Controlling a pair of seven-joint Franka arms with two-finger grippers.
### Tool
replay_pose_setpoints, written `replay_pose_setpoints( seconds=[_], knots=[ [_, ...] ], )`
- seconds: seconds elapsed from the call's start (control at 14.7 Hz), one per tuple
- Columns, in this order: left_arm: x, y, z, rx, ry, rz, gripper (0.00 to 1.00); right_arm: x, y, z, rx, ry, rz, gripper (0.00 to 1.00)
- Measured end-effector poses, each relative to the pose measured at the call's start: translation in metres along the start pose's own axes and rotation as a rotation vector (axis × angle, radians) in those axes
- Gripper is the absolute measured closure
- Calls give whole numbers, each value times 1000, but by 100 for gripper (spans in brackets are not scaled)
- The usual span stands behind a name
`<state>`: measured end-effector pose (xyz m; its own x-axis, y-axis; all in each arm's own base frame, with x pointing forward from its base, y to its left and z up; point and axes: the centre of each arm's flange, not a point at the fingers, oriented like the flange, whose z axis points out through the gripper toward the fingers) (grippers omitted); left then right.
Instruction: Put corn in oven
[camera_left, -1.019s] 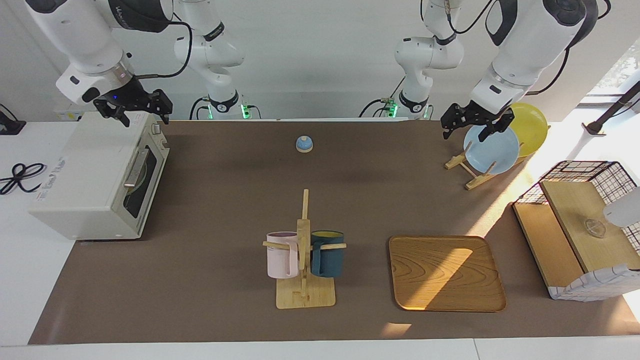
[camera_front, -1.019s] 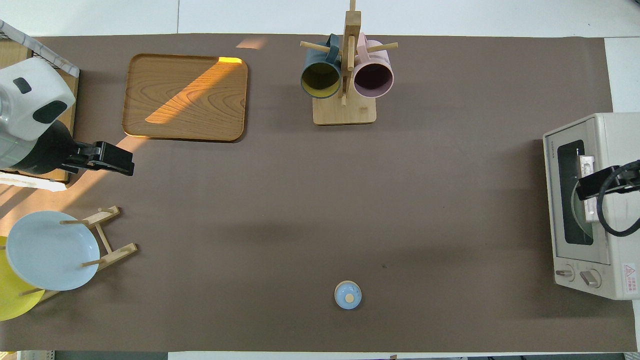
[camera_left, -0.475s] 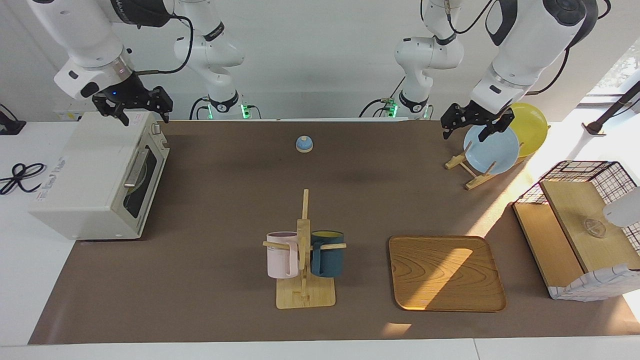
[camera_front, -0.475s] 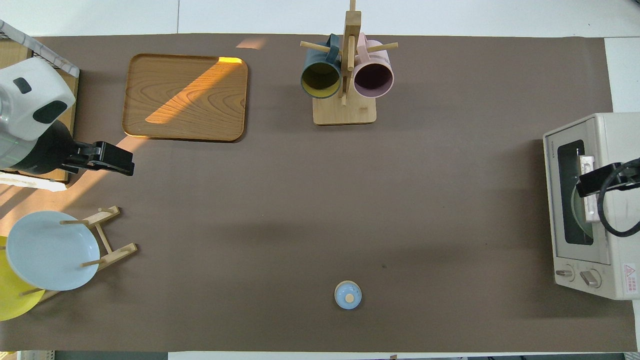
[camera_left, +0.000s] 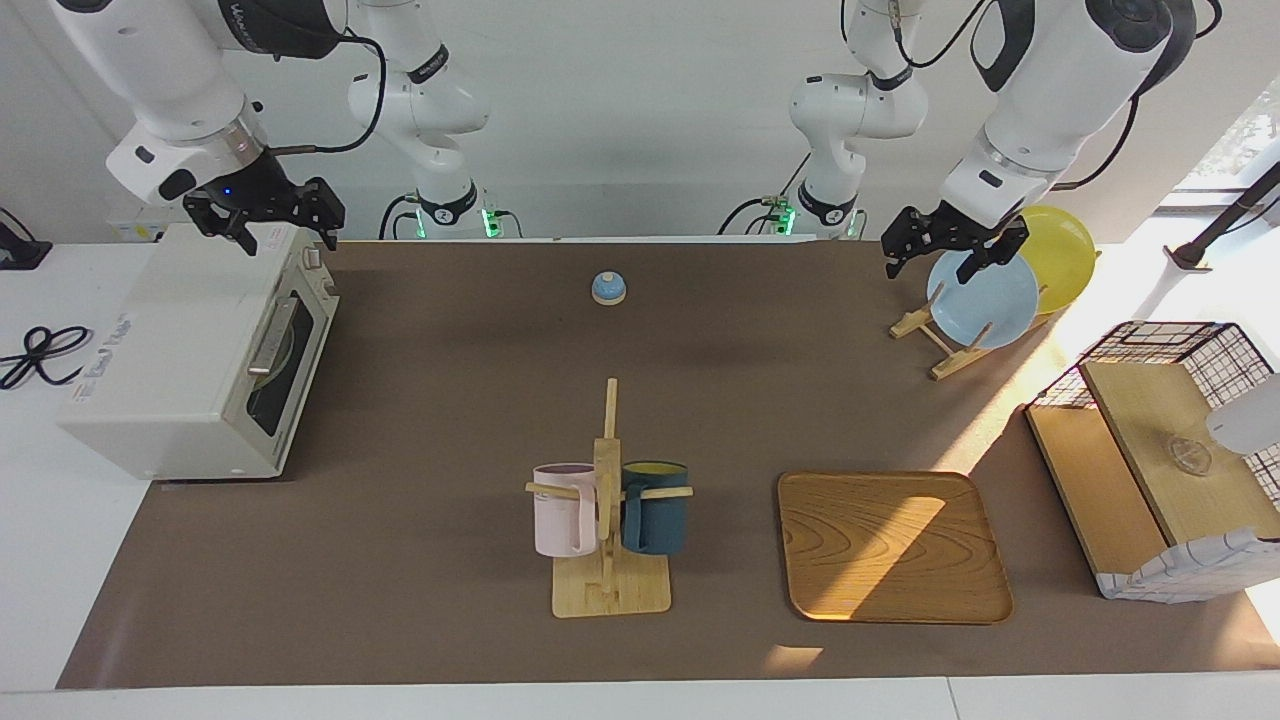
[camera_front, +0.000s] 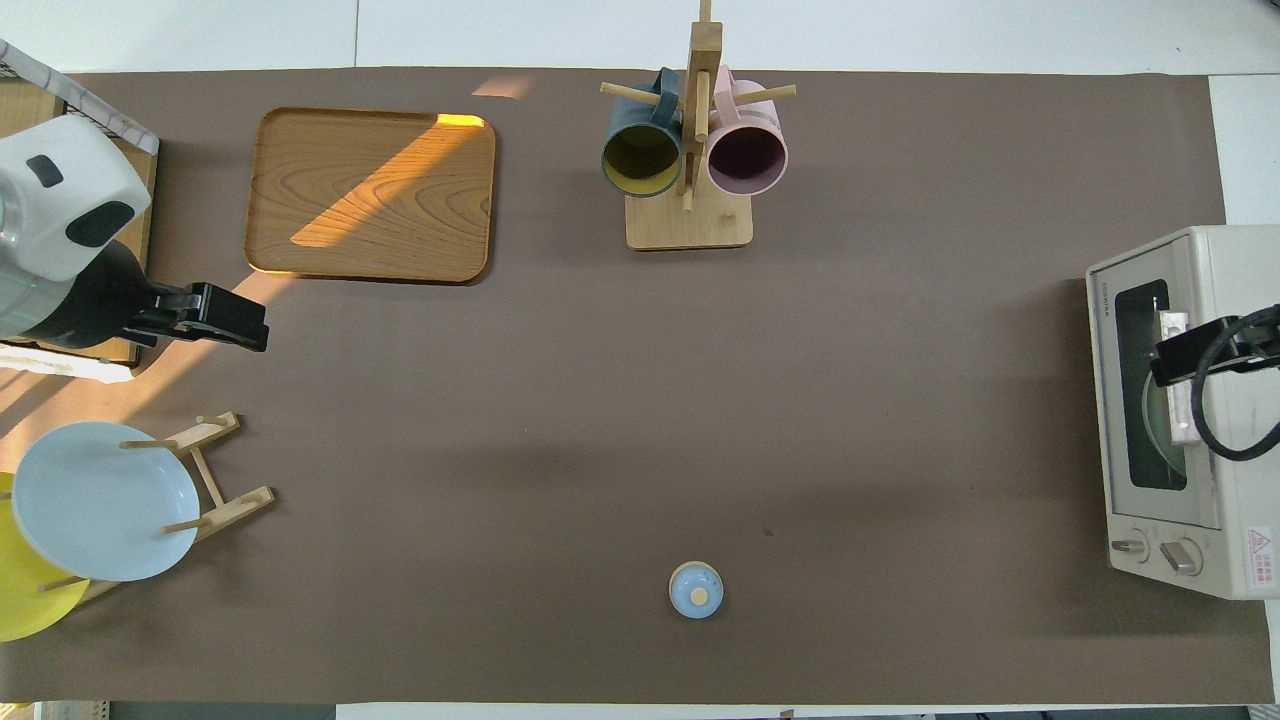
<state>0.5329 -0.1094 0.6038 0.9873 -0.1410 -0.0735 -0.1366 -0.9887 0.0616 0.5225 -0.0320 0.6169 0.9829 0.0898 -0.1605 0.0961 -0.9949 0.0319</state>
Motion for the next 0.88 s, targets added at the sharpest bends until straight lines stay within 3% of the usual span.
replay_pose_setpoints(
  seconds=[0.88],
  knots=[
    [0, 0, 0, 0, 0, 0, 0, 3, -1, 1, 0, -2, -2, 0]
  ],
)
